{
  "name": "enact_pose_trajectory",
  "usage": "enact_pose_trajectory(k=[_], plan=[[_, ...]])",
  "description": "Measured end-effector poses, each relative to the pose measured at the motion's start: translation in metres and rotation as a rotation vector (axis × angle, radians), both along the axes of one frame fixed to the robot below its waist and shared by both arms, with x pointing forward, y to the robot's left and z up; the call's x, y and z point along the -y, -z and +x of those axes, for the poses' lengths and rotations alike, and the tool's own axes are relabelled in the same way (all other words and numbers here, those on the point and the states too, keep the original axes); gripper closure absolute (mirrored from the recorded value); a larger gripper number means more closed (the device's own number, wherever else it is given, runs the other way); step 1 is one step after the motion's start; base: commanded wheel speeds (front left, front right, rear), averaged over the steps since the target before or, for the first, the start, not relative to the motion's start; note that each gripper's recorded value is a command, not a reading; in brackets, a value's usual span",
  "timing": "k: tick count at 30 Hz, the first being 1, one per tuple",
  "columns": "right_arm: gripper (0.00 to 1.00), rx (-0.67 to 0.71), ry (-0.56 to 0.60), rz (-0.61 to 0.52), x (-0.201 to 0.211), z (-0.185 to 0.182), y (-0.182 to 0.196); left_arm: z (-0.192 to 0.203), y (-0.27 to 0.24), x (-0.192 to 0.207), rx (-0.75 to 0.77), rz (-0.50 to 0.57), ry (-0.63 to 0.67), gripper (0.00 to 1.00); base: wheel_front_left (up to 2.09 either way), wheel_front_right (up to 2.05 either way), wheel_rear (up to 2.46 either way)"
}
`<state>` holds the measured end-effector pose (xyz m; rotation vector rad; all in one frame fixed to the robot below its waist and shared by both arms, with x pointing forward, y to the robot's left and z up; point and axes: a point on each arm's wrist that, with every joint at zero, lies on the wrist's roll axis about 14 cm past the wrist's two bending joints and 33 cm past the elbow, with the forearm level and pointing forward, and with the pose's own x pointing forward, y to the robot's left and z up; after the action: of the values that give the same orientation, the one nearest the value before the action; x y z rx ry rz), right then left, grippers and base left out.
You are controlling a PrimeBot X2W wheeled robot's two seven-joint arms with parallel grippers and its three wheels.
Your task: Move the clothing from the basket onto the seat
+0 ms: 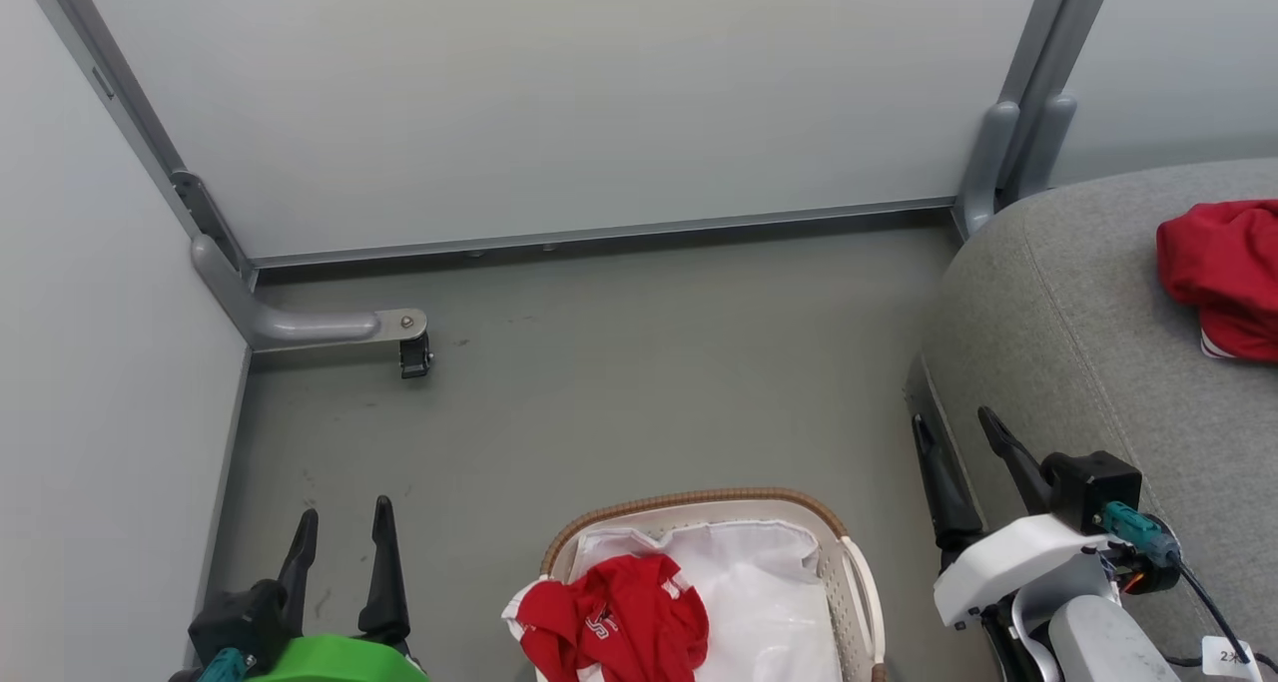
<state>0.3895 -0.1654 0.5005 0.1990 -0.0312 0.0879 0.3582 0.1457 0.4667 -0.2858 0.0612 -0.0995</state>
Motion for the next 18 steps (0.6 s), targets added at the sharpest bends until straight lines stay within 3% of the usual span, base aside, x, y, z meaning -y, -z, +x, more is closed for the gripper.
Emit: enact_pose_trajectory(k=[18], plan=[[0.00, -0.022, 0.005, -0.010, 0.0020, -0.0009, 0.0079, -0.0013, 0.0066, 0.0054, -0.022, -0.005, 0.013, 0.00, 0.00, 0.00, 0.00]])
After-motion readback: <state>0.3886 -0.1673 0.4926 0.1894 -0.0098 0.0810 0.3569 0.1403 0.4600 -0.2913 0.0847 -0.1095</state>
